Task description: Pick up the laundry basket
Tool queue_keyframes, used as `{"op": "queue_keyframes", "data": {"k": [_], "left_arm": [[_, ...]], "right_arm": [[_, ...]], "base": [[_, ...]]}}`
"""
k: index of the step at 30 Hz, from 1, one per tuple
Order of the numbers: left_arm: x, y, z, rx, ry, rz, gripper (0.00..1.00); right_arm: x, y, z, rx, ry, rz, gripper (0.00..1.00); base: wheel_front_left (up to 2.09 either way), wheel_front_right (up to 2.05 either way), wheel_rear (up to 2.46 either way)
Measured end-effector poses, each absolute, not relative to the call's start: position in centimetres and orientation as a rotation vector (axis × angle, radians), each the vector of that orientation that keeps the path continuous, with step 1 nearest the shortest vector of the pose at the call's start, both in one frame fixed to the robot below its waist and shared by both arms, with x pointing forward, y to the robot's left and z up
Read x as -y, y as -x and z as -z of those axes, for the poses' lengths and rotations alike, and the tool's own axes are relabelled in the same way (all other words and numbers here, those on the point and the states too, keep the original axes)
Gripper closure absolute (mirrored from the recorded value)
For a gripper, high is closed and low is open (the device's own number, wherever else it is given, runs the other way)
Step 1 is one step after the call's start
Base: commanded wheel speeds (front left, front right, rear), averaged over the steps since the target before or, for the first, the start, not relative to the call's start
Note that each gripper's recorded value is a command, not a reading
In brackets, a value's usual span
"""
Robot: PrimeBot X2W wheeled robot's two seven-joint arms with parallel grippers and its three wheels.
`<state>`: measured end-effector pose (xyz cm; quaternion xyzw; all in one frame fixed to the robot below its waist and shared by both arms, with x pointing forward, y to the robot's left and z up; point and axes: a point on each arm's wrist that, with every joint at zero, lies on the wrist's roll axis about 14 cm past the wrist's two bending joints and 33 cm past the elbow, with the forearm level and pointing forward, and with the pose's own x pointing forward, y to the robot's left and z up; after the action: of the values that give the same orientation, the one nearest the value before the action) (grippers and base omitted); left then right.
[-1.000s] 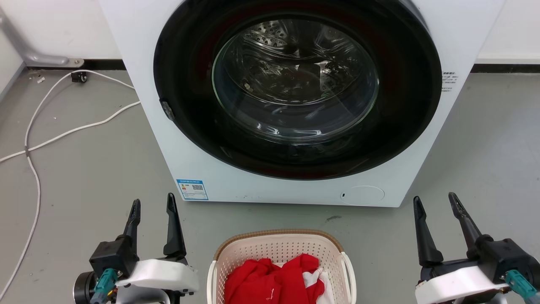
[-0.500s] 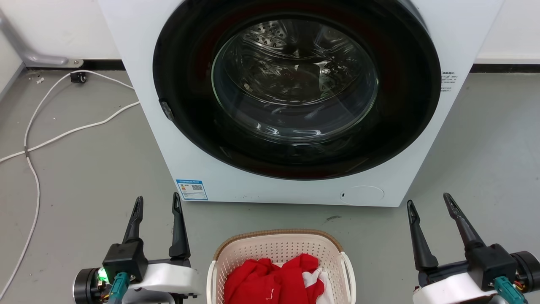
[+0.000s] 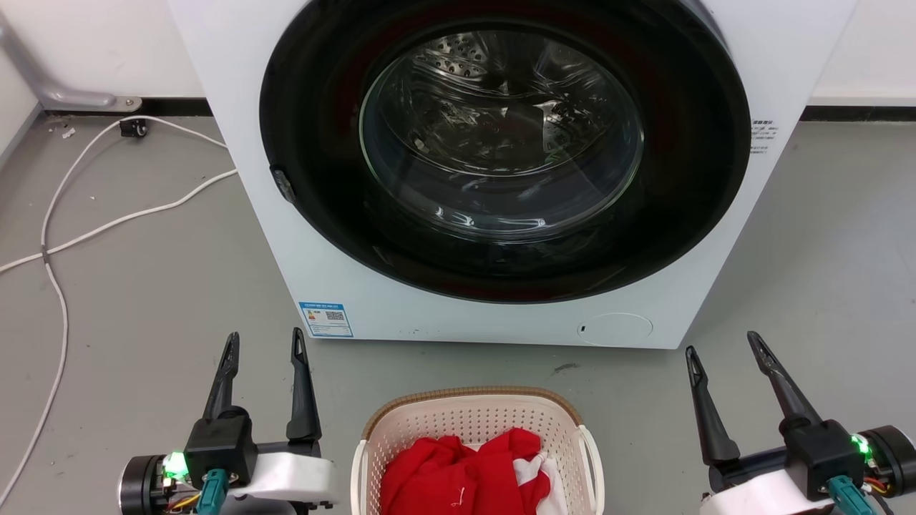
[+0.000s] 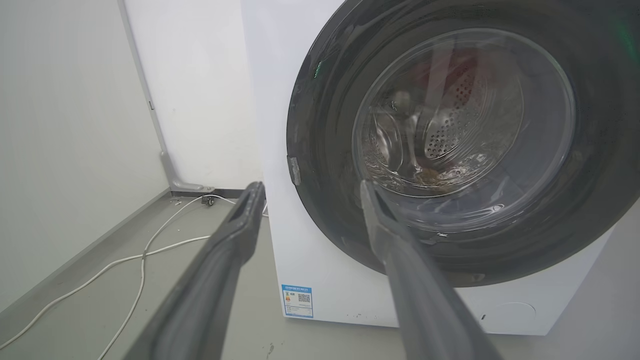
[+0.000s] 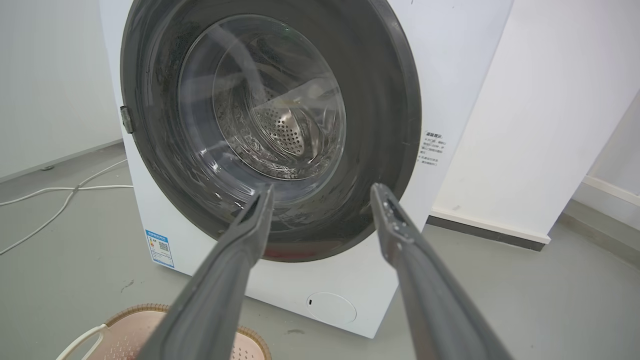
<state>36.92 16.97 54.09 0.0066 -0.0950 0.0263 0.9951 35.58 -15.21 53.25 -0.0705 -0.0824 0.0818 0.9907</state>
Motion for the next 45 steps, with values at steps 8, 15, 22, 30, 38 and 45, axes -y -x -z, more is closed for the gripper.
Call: {"op": "queue_keyframes", "data": {"k": [8, 15, 22, 30, 38, 45], "left_arm": [[-17.1, -37.0, -53.8, 0.181, -0.013, -0.056, 0.00], [-17.2, -36.9, -53.7, 0.178, -0.014, -0.063, 0.00], [-17.3, -36.9, -53.6, 0.176, -0.013, -0.064, 0.00], [-17.4, -36.9, -52.9, 0.153, -0.006, -0.064, 0.00], [-17.1, -38.0, -48.8, 0.026, 0.018, -0.038, 0.00], [-17.1, -40.3, -43.8, -0.122, 0.038, -0.016, 0.00]], "right_arm": [[15.4, -35.5, -52.5, 0.140, 0.114, -0.157, 0.00], [15.5, -35.6, -52.4, 0.137, 0.100, -0.153, 0.00], [15.5, -35.5, -52.4, 0.138, 0.099, -0.153, 0.00], [15.4, -35.6, -52.2, 0.132, 0.098, -0.157, 0.00], [14.6, -36.3, -47.7, -0.008, 0.107, -0.191, 0.00], [14.1, -38.2, -42.4, -0.168, 0.122, -0.221, 0.00]], "base": [[0.00, 0.00, 0.00], [0.00, 0.00, 0.00], [0.00, 0.00, 0.00], [0.00, 0.00, 0.00], [0.00, 0.00, 0.00], [0.00, 0.00, 0.00]]}}
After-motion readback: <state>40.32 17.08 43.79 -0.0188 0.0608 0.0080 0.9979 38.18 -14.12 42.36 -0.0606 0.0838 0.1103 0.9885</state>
